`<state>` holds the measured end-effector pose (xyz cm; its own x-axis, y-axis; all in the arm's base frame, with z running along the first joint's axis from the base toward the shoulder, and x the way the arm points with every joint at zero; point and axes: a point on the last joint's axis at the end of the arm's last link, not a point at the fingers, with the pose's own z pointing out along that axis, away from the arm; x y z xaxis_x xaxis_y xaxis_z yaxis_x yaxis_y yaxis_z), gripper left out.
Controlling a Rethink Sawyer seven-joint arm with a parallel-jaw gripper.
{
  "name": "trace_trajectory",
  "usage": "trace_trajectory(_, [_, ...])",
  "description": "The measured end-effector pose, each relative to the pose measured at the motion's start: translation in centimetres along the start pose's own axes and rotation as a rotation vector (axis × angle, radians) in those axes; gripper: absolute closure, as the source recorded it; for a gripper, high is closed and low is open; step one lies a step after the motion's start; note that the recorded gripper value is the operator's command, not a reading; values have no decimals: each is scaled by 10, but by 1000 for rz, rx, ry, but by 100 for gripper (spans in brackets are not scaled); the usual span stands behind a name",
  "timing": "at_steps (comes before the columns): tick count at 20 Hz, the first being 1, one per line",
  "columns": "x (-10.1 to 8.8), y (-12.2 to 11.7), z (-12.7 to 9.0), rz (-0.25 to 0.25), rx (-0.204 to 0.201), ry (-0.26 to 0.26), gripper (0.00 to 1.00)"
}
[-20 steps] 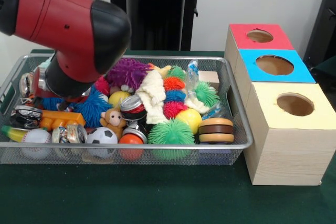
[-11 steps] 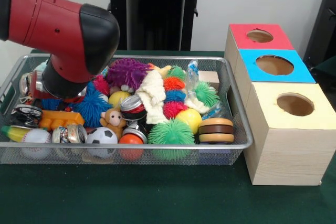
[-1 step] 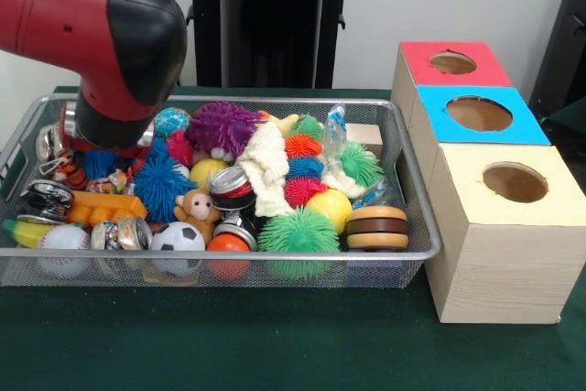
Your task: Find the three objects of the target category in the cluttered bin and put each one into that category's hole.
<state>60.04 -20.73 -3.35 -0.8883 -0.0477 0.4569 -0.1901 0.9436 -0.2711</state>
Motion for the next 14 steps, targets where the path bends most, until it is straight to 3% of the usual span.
trace_trajectory(4, [6, 1, -1, 36, -71, 7, 0])
trace_trajectory(5, [8, 2, -1, 45, -91, 10, 100])
trace_trajectory(14, [11, 10, -5, 58, -170, 4, 100])
